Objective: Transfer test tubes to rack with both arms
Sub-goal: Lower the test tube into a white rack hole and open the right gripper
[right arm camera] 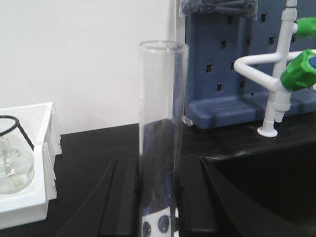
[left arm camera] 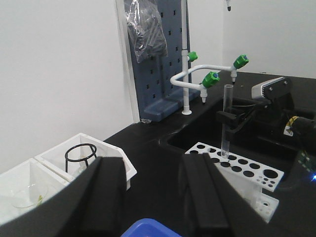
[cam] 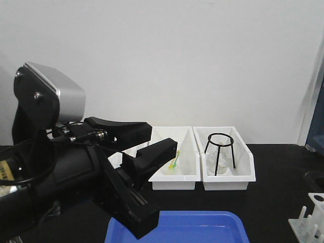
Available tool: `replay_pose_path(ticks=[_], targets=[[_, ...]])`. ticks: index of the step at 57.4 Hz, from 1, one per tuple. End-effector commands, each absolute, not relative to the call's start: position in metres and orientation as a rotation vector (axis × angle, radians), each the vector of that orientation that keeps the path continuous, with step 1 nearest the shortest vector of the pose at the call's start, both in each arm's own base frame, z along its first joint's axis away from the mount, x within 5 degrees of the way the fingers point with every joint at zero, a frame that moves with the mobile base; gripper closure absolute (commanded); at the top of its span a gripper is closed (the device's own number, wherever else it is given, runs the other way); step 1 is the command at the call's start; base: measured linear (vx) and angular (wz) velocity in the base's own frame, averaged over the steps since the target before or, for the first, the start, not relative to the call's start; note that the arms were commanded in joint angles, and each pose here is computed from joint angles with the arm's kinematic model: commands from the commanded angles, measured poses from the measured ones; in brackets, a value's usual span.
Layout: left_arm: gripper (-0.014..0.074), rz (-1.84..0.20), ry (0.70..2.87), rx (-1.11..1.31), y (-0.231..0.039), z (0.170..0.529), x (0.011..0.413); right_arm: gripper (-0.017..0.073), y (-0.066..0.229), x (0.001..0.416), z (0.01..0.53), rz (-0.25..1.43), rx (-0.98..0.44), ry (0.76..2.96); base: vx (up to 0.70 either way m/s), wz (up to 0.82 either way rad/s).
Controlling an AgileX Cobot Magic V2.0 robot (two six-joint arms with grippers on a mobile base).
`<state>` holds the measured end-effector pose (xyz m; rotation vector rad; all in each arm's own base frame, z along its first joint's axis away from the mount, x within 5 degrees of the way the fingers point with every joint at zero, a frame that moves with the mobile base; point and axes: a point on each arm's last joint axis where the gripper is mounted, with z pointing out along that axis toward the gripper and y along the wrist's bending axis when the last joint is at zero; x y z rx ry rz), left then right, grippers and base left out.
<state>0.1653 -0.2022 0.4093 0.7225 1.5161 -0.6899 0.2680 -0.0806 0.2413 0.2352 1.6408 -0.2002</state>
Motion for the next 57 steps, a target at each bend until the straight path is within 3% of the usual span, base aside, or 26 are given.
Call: replay_pose_path(ticks=[1,31,57], targets=[[0.0201,-0.710,1.403,0.644,-0.196,0.432,0.161,0.0566,-0.082,0.271,0.262,-0.211,0.203,1.494,0.00,0.00],[0.0201,-0.712,1.403,0.643,-0.196,0.432,0.161,0.0566,-0.084,0.277,0.243,-0.190,0.232,1.577,0.00,0.00],[0.0201,-0.713,1.403,0.642,-0.196,0.432,0.161,0.0566,-0.079,0.262,0.197,-0.175,0.239,1.576,0.00,0.00]])
